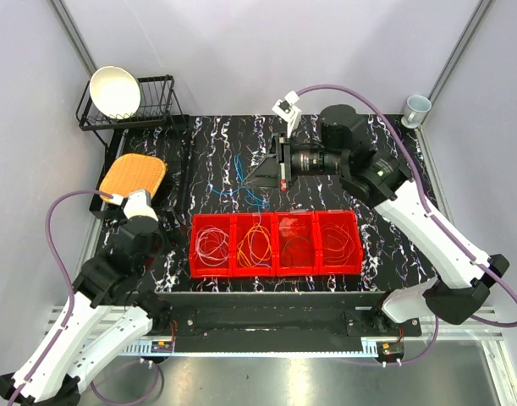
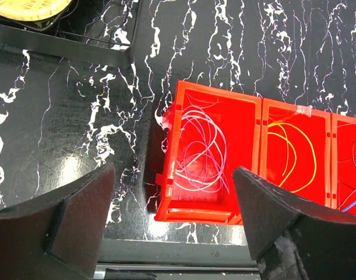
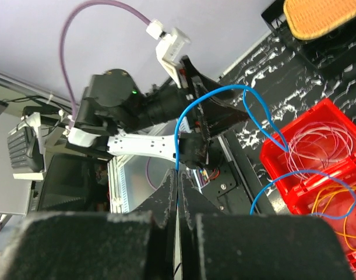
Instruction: Untangle the cables
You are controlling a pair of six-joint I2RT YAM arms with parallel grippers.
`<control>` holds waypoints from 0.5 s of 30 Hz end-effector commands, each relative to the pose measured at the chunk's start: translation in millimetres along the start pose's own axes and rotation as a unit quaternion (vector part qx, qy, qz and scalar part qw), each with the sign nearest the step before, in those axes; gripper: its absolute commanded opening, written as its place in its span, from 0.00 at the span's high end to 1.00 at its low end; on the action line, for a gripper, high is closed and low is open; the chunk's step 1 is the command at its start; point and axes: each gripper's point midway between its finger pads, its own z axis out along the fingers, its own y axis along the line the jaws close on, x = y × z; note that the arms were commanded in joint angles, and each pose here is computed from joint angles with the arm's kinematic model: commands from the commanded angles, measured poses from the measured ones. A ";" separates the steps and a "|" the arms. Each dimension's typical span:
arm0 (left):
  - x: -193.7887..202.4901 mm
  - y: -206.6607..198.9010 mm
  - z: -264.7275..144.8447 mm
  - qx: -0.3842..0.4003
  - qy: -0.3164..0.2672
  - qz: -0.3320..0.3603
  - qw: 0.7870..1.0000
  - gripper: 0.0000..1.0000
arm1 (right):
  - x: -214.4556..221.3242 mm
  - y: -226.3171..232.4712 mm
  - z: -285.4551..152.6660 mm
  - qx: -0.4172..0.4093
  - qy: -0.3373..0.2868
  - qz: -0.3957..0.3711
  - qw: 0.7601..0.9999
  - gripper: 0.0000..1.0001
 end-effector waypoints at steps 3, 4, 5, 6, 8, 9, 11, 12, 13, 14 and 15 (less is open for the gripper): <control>-8.7 -1.8 0.9 -0.001 -0.019 -0.010 1.000 0.15 | 9.4 -10.3 9.0 -0.005 -0.005 -0.002 1.000 1.00; -8.2 -1.6 1.2 -0.002 -0.018 -0.009 1.000 0.15 | 11.2 -14.5 11.0 -0.002 -0.003 0.001 1.000 1.00; -8.5 -1.4 1.0 -0.002 -0.019 -0.010 1.000 0.15 | 15.1 -20.9 13.6 0.004 0.001 0.001 1.000 1.00; -8.5 -1.2 1.3 -0.003 -0.019 -0.011 1.000 0.15 | 16.5 -23.1 14.8 0.007 0.002 0.002 1.000 1.00; -8.3 -1.5 1.3 -0.002 -0.019 -0.010 1.000 0.15 | 19.9 -32.7 18.8 0.017 0.005 0.002 1.000 1.00; -8.3 -1.0 1.8 -0.005 -0.018 -0.010 1.000 0.15 | 20.4 -34.3 20.1 0.019 0.006 0.002 1.000 1.00; -8.2 -1.3 2.4 -0.005 -0.018 -0.010 1.000 0.15 | 22.6 -39.9 23.3 0.023 0.009 0.000 1.000 1.00; -8.4 -1.1 2.3 -0.006 -0.017 -0.009 1.000 0.15 | 23.1 -43.7 24.3 0.028 0.009 0.001 1.000 1.00; -8.2 -1.0 2.0 -0.005 -0.017 -0.009 1.000 0.15 | 25.2 -48.9 27.2 0.032 0.012 0.000 0.999 1.00; -8.3 -1.3 2.3 -0.005 -0.017 -0.009 1.000 0.15 | 27.3 -51.9 29.1 0.035 0.015 0.001 0.999 1.00; -8.0 -1.3 2.8 -0.006 -0.016 -0.008 1.000 0.15 | 28.9 -54.6 30.0 0.037 0.018 0.003 0.999 1.00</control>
